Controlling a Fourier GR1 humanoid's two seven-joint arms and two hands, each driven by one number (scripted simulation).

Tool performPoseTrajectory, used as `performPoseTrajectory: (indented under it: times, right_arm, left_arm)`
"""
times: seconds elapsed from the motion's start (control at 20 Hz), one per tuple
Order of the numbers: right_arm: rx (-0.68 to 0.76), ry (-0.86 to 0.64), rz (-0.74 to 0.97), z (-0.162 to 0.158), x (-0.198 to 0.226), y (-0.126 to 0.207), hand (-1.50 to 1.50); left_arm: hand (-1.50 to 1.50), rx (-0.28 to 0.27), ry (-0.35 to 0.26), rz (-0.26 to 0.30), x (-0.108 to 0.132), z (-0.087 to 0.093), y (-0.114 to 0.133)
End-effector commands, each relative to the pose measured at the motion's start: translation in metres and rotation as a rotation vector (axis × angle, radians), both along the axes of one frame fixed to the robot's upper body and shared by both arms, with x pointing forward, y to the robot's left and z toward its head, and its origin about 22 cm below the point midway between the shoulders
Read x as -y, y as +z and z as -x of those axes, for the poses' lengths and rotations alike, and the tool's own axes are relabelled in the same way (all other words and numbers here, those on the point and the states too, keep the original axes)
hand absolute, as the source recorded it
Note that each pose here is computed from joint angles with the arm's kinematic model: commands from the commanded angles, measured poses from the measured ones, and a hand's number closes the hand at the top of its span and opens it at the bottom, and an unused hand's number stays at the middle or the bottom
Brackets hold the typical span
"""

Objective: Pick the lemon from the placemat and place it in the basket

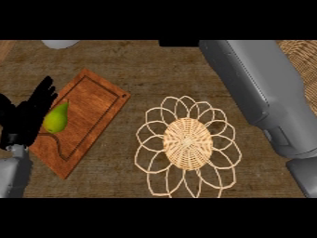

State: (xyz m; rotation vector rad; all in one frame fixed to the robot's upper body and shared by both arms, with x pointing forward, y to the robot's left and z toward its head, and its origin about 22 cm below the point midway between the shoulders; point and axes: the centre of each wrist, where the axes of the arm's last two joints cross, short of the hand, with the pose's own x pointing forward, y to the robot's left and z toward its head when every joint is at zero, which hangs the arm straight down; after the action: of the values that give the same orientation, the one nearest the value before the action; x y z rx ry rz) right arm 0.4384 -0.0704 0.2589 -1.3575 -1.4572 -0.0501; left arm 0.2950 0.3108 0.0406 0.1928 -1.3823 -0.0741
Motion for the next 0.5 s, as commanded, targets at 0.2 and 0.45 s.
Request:
performPoseTrajectory:
  times: [0.2,0.45]
  right_arm:
    - [-0.089,-0.272,-0.009,-0.019,0.065,0.023,1.50]
    - [-0.082,-0.359,0.002,-0.022,0.100,0.009,1.50]
  left_arm:
    - [0.00,0.002,-0.003,0.007,-0.002,0.004,-0.004]
    - [0.00,0.005,0.001,-0.004,-0.003,0.002,-0.008]
